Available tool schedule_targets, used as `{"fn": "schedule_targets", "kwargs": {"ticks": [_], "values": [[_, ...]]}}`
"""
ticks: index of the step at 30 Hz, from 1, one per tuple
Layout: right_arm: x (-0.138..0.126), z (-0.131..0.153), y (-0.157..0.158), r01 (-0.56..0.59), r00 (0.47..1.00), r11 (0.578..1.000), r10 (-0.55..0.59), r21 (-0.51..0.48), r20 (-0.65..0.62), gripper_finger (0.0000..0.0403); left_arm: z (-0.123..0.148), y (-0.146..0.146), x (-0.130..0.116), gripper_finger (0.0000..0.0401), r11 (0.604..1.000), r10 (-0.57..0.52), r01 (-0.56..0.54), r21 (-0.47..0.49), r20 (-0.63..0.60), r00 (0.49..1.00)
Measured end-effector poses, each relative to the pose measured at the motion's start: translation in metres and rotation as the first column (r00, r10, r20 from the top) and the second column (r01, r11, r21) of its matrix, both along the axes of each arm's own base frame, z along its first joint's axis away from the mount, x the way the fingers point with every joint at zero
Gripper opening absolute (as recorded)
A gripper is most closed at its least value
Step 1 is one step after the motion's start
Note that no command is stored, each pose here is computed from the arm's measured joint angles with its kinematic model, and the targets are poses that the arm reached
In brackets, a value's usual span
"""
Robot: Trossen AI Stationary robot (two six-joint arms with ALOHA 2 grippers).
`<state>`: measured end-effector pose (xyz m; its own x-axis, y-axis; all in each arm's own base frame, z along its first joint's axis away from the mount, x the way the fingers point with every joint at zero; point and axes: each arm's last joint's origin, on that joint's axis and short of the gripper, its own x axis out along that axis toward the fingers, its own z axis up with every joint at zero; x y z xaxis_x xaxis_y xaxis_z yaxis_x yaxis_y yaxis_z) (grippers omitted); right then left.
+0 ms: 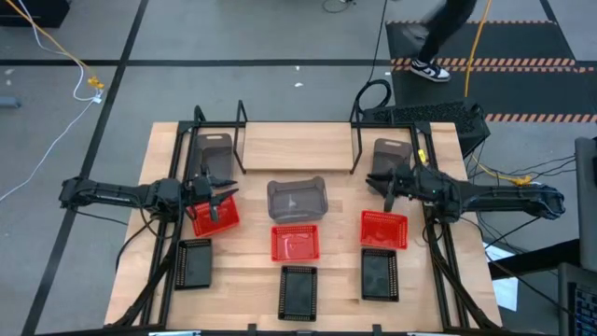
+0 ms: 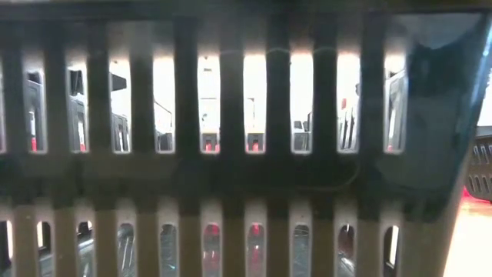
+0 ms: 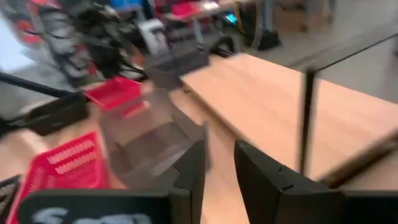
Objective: Stack baskets on shelf by color
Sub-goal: Put the right transparent black bin on the shelf
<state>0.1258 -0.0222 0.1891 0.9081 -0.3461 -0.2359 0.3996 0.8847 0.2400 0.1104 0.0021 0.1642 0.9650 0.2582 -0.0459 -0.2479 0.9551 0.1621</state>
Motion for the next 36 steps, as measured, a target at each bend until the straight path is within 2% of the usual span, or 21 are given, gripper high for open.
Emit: {"fn": "schedule_targets", "kwargs": {"ticks": [3, 6, 8, 13, 17, 22, 26, 30, 34, 36], "values": [[0.011, 0.022, -0.003, 0.011, 0.996, 1.0, -0.009, 0.015, -0.086, 0.0104, 0.001, 0.0, 0.0, 0.0106, 1.0, -0.002, 0.002, 0.007, 0.013, 1.0], [0.021, 0.041, -0.004, -0.006, 0.981, 1.0, 0.005, 0.0, -0.196, 0.0127, 0.005, 0.0, 0.0, 0.0106, 0.999, -0.001, 0.0, 0.042, 0.042, 0.999], [0.025, 0.054, -0.005, -0.01, 0.965, 1.0, 0.005, -0.021, -0.261, 0.0143, 0.009, 0.0, 0.0, 0.0106, 1.0, -0.001, -0.001, 0.032, 0.083, 0.997], [0.033, 0.064, -0.01, 0.007, 0.886, 0.998, -0.036, -0.065, -0.462, 0.0172, 0.012, 0.0, 0.0, 0.0106, 0.999, 0.002, 0.003, -0.034, 0.132, 0.991], [0.034, 0.064, -0.011, 0.009, 0.84, 0.999, -0.032, -0.046, -0.542, 0.018, 0.012, 0.0, 0.0, 0.0106, 0.999, -0.007, 0.013, -0.04, 0.134, 0.991], [0.025, 0.052, -0.007, 0.002, 0.755, 0.995, 0.064, 0.101, -0.653, 0.0178, 0.012, 0.0, 0.0, 0.0106, 0.99, 0.0, 0.022, -0.138, 0.159, 0.987], [0.014, 0.045, -0.005, 0.05, 0.669, 0.989, 0.071, 0.14, -0.74, 0.0177, 0.012, 0.0, 0.0, 0.0106, 0.984, 0.004, 0.026, -0.175, 0.169, 0.986], [0.012, 0.038, -0.004, 0.054, 0.652, 0.982, 0.104, 0.183, -0.751, 0.0177, 0.015, 0.0, 0.0, 0.0106, 0.993, 0.015, 0.006, -0.117, 0.184, 0.983], [0.008, 0.021, -0.002, 0.035, 0.618, 0.974, 0.156, 0.225, -0.771, 0.0177, 0.016, 0.001, 0.0, 0.0106, 0.994, 0.032, -0.011, -0.111, 0.192, 0.981], [0.01, 0.02, -0.002, 0.039, 0.631, 0.973, 0.152, 0.226, -0.761, 0.0177, 0.016, 0.001, -0.001, 0.0106, 0.994, 0.033, -0.012, -0.11, 0.194, 0.98]]}}
